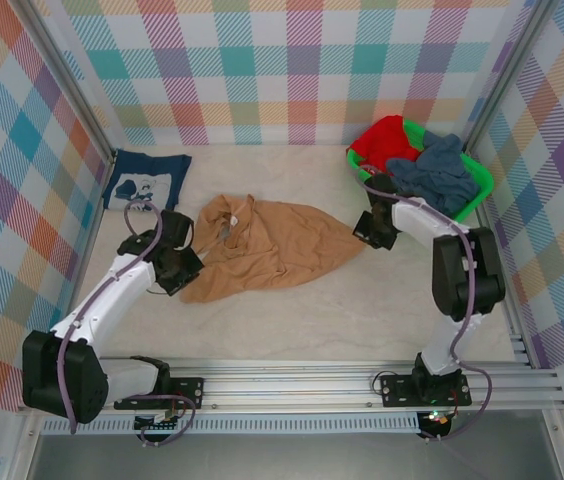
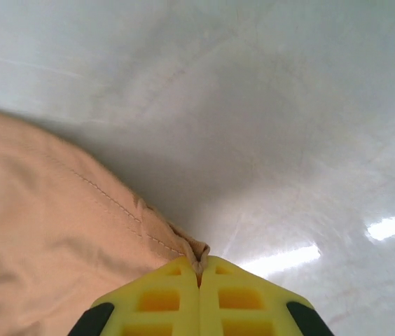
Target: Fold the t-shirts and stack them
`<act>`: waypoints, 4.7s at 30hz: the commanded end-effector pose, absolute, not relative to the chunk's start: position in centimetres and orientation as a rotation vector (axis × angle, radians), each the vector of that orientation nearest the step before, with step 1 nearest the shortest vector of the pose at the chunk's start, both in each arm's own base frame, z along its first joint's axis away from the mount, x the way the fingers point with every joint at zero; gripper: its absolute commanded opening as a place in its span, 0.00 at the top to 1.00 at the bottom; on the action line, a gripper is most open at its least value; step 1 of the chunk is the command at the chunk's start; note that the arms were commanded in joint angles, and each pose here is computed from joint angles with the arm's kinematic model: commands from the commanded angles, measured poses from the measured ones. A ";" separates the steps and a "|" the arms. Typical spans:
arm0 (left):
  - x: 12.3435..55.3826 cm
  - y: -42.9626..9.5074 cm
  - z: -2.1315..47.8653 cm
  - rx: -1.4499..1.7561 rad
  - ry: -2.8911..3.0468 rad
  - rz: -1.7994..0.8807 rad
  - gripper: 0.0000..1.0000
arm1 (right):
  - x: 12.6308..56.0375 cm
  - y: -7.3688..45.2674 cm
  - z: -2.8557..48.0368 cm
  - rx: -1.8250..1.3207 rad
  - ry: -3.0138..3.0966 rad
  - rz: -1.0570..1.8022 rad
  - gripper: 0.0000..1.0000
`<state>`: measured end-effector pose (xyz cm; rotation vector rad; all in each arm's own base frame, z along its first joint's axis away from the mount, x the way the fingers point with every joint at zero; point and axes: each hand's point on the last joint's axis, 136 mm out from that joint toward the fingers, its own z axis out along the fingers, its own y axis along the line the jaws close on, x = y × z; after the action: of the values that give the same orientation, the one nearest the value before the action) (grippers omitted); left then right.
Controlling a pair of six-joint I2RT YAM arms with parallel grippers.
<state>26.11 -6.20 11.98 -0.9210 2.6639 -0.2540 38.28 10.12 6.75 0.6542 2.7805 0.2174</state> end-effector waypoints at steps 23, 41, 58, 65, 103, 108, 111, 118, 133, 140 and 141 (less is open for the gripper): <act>20.0 -16.8 5.5 -0.733 2.963 -0.575 1.00 | 30.5 5.9 11.2 0.641 2.793 0.096 1.00; 19.6 -9.2 8.9 -0.766 2.813 -0.215 0.48 | 29.5 4.9 10.5 0.562 2.811 0.017 1.00; 16.1 -11.6 4.1 -0.308 2.995 -0.185 0.63 | 29.0 5.2 9.5 0.577 2.838 0.037 1.00; 17.9 -10.9 3.8 -0.207 2.904 -0.049 0.57 | 29.4 5.4 9.5 0.575 2.836 0.047 1.00; 23.4 -14.3 10.7 -0.150 2.762 -0.154 1.00 | 31.8 6.9 13.6 0.481 2.737 0.160 1.00; 29.6 -15.8 22.4 -0.356 2.500 -0.411 1.00 | 35.6 8.1 23.9 0.401 2.493 0.290 1.00; 33.5 -15.0 30.1 -0.450 2.305 -0.518 1.00 | 37.4 8.7 31.1 0.356 2.316 0.365 1.00; 35.5 -11.4 49.4 -0.473 1.784 -0.655 1.00 | 37.0 9.6 45.7 0.246 1.915 0.550 1.00; 30.0 -6.2 68.4 -0.433 1.255 -0.689 1.00 | 31.7 10.0 59.6 0.134 1.505 0.742 1.00; 42.8 -5.7 61.4 -0.606 1.424 -0.823 1.00 | 39.0 14.6 56.3 0.073 1.600 0.928 1.00; 44.6 -5.1 60.6 -0.631 1.432 -0.862 1.00 | 40.3 15.3 55.9 0.063 1.611 0.963 1.00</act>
<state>37.51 -4.88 66.38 -0.5400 1.2804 -0.7676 37.13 12.86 57.01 0.1024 1.5890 0.8410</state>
